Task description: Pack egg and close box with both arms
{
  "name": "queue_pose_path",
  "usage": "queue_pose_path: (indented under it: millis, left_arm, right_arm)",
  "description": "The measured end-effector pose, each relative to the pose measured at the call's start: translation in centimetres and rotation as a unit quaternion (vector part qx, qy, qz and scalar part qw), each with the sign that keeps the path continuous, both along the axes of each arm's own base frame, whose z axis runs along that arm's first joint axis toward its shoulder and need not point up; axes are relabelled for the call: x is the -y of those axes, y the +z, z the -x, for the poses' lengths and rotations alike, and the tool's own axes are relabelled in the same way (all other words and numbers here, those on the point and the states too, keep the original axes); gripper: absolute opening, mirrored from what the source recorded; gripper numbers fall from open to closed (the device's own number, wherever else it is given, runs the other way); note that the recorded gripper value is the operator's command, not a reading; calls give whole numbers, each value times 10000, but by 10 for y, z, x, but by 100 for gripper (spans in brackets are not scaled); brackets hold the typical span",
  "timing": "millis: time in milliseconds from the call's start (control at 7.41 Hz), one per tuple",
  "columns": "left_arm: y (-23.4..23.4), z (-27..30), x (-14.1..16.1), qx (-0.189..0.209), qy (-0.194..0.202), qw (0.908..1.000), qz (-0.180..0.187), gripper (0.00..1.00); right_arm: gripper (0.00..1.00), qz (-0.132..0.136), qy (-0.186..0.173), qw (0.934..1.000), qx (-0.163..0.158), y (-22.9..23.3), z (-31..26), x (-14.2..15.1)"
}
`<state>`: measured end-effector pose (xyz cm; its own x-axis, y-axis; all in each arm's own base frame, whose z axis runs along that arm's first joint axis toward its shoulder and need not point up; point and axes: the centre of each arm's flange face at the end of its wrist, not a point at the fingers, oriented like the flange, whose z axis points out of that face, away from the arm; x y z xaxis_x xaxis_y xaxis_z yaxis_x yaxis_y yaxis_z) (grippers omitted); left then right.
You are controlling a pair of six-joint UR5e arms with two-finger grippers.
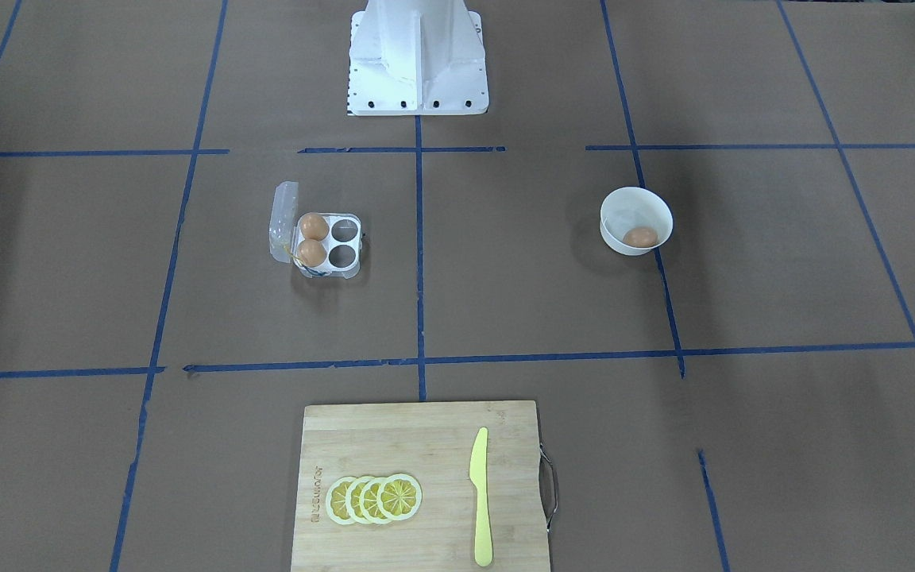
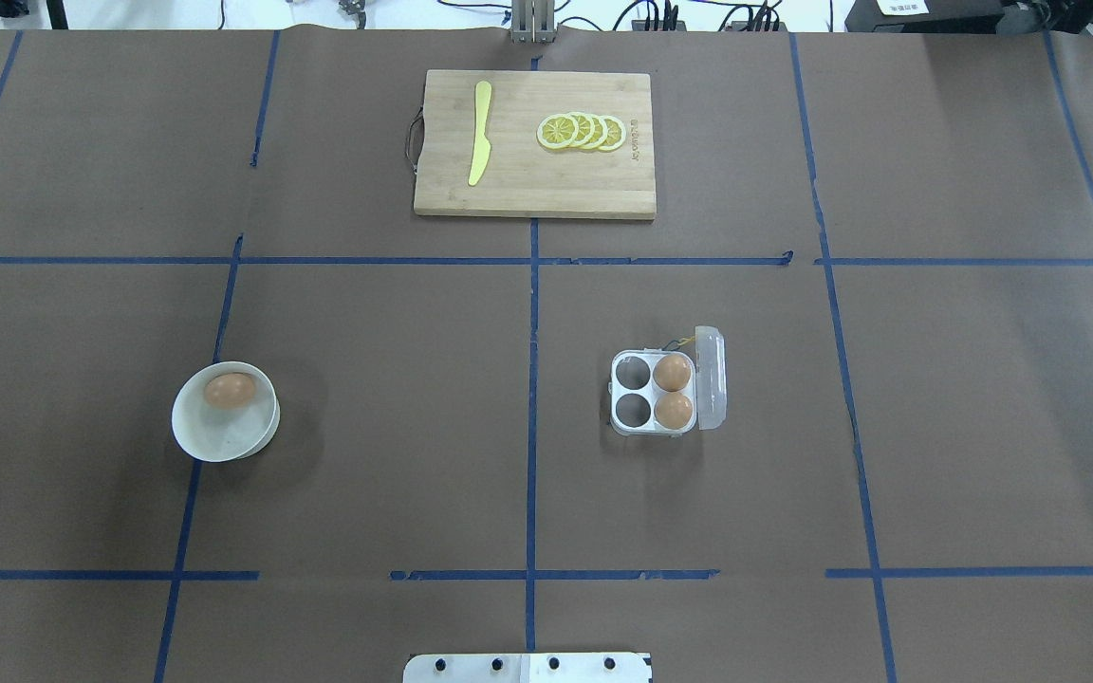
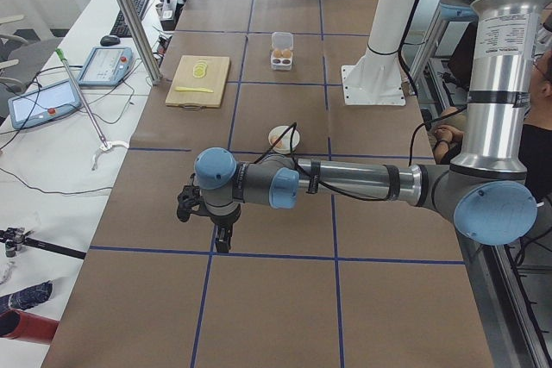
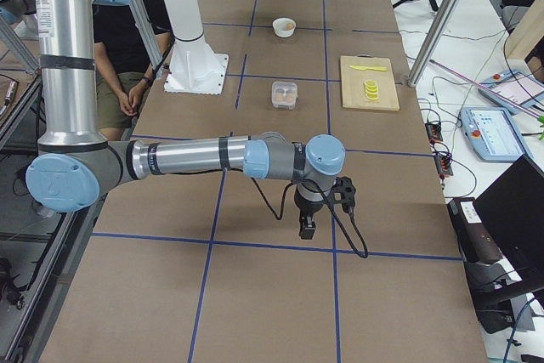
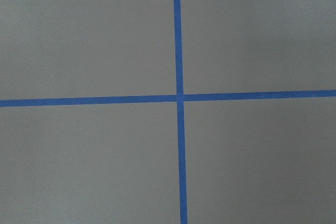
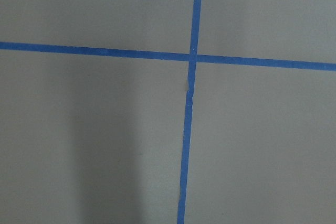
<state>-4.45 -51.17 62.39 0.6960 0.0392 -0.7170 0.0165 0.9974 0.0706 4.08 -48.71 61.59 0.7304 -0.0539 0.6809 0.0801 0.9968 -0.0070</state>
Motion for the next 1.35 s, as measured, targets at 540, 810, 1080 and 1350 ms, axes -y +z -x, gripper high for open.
queue_pose_path:
  millis: [540,810,1080,1350]
  left_arm:
    - [-48,-1,23,-30,-1,9989,-476,100]
    - [-79,-20,42,-273,190,9914,-1269,100]
    - [-103,-55,41,-685,529,9783,-1883,100]
    - [-131,-90,45,-875,838,9691,-2150,100]
  right_arm:
    - [100,-83,6,10000,15,-8,0,3]
    - [100,-150,12,9999,17,-15,-1,5]
    - [100,-189,14,9998,19,-18,-1,7]
    - [100,-278,-5,9996,20,-25,-1,11]
